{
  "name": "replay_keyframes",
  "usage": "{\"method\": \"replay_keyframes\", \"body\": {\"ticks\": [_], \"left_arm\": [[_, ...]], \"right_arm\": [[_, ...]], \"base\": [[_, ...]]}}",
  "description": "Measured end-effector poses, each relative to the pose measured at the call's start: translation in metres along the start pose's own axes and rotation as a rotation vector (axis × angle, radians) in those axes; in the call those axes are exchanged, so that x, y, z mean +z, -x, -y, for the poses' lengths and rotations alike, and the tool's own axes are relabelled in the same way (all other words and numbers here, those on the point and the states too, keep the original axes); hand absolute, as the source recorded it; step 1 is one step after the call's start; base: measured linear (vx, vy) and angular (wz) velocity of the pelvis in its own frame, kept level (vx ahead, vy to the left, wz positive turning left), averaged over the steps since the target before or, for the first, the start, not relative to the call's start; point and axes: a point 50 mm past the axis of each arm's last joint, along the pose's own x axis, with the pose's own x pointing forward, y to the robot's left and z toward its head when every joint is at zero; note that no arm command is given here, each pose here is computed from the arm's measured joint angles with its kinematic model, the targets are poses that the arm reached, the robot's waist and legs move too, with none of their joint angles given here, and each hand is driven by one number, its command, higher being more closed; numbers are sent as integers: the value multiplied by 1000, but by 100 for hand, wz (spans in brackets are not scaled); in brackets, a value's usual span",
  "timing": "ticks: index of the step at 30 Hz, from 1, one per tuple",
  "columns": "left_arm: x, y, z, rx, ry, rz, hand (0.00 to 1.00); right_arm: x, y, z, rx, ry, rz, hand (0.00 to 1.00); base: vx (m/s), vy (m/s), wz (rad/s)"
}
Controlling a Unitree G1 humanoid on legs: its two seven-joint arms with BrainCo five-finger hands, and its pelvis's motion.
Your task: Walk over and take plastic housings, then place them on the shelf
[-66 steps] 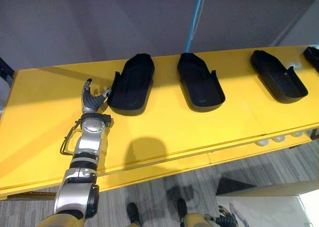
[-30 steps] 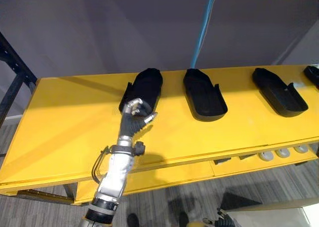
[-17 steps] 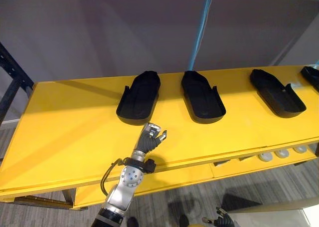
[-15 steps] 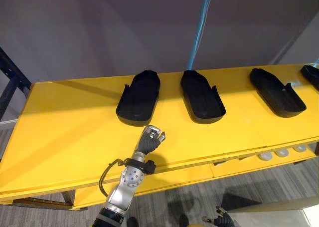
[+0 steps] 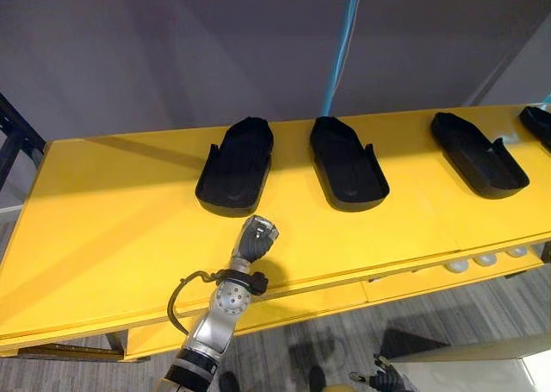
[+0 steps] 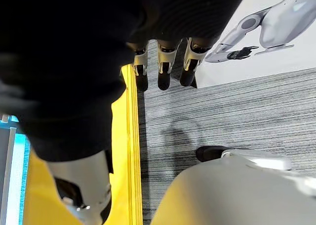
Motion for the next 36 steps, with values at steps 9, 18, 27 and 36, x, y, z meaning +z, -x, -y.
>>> {"method": "replay_keyframes", "body": {"ticks": [9, 18, 27, 36], "left_arm": [[-5, -1, -8, 61, 5, -32, 100], [6, -28, -18, 94, -26, 0, 100], [2, -36, -23, 94, -60, -20, 100], [14, -29, -19, 86, -30, 33, 100]], "right_arm": [[0, 0, -1, -1, -3, 0, 0], [5, 0, 1, -12, -20, 21, 0], [7, -1, 0, -11, -26, 28, 0], [5, 0, 0, -13, -29, 22, 0]], "base": [[0, 0, 0], [40, 0, -5], [-24, 4, -3], [-19, 3, 0]]}}
